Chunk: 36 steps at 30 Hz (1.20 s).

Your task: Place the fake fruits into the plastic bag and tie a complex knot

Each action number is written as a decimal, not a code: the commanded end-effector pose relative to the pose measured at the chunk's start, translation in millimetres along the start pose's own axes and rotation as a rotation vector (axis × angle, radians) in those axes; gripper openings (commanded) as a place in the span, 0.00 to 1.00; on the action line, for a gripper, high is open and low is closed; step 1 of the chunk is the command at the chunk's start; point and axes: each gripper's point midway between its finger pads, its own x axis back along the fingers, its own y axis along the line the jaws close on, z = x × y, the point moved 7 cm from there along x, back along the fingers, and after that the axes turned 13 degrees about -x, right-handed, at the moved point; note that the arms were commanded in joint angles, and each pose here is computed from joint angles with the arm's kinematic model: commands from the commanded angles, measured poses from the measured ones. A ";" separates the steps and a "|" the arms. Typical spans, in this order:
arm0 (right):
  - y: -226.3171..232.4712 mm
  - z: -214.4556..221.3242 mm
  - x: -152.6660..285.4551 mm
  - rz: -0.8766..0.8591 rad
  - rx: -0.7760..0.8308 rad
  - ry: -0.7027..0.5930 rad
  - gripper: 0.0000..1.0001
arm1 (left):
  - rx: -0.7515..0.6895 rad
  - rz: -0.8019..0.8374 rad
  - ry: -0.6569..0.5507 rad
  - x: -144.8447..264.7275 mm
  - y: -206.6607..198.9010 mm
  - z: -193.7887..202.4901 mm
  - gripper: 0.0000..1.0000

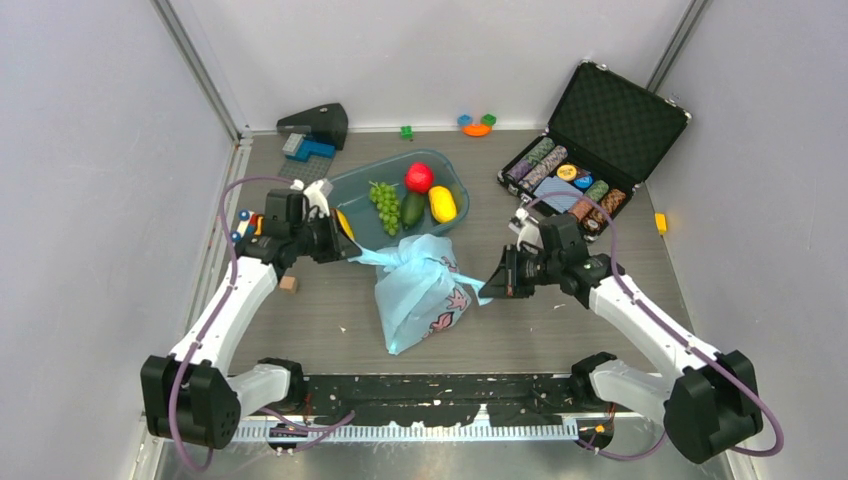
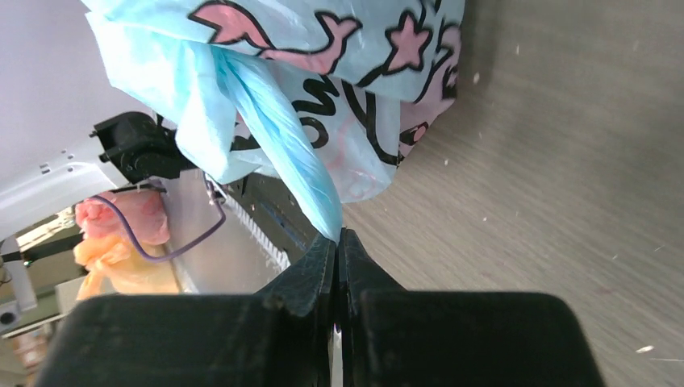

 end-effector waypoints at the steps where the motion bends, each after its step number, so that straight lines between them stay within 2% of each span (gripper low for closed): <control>1: 8.5 -11.0 18.6 0.055 0.068 -0.084 0.05 | -0.082 -0.013 -0.198 23.3 -9.1 -37.7 0.00; 9: -41.1 5.0 -4.0 0.086 -0.074 0.002 0.05 | 0.064 -0.095 -0.125 -3.9 29.0 -4.7 0.00; 15: -73.0 15.6 -10.6 0.152 -0.139 0.028 0.05 | 0.095 -0.220 -0.114 -3.4 49.8 12.0 0.00; 21: -73.9 9.7 -6.5 0.183 -0.114 -0.005 0.05 | 0.069 -0.256 -0.149 4.9 51.1 8.2 0.00; 25: -66.2 6.1 -3.9 0.144 -0.073 -0.011 0.05 | 0.037 -0.159 -0.180 3.1 41.8 3.4 0.00; 29: -41.7 4.3 2.8 -0.002 0.019 0.034 0.05 | -0.008 0.025 -0.230 5.9 20.4 -9.4 0.00; 32: -26.9 1.5 10.3 -0.056 0.072 0.035 0.05 | -0.039 0.083 -0.249 10.3 12.3 -16.6 0.00; 34: -20.6 0.0 14.4 -0.072 0.096 0.018 0.11 | -0.039 0.083 -0.251 11.9 11.0 -18.7 0.00; 35: -17.4 0.0 16.5 -0.086 0.108 0.012 0.23 | -0.041 0.090 -0.248 12.4 10.3 -19.2 0.11; 36: -13.9 -0.6 18.9 -0.094 0.118 0.006 0.31 | -0.043 0.095 -0.245 13.1 9.3 -19.7 0.26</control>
